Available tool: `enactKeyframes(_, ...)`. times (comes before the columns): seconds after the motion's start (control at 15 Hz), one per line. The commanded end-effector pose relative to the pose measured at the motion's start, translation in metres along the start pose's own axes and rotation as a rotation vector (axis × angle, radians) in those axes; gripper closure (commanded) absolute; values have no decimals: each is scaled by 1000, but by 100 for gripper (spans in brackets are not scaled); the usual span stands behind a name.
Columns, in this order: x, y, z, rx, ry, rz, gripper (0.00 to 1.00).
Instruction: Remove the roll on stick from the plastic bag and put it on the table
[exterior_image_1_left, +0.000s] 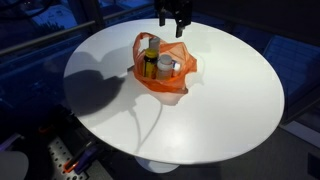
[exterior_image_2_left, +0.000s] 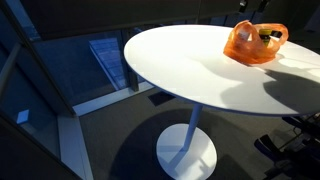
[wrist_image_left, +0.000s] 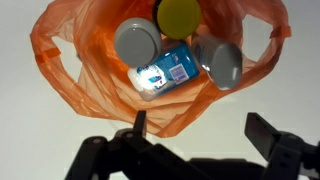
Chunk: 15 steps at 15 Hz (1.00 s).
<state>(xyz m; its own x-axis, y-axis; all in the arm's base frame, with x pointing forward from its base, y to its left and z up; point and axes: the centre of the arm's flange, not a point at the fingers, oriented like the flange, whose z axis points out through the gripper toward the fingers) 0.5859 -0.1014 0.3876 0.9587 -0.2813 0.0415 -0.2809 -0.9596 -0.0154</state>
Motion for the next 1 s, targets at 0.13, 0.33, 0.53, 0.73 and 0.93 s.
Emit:
enactKeyframes(0.13, 1, 2, 12, -11, -18, 0, 0)
enactKeyframes(0.33, -3, -1, 15, -9, -35, -7, 0)
enactKeyframes(0.53, -9, -2, 19, -12, -47, -13, 0)
enactKeyframes(0.73, -14, -5, 21, -14, -56, -23, 0)
enactKeyframes(0.93, -18, -8, 24, -12, -65, -33, 0)
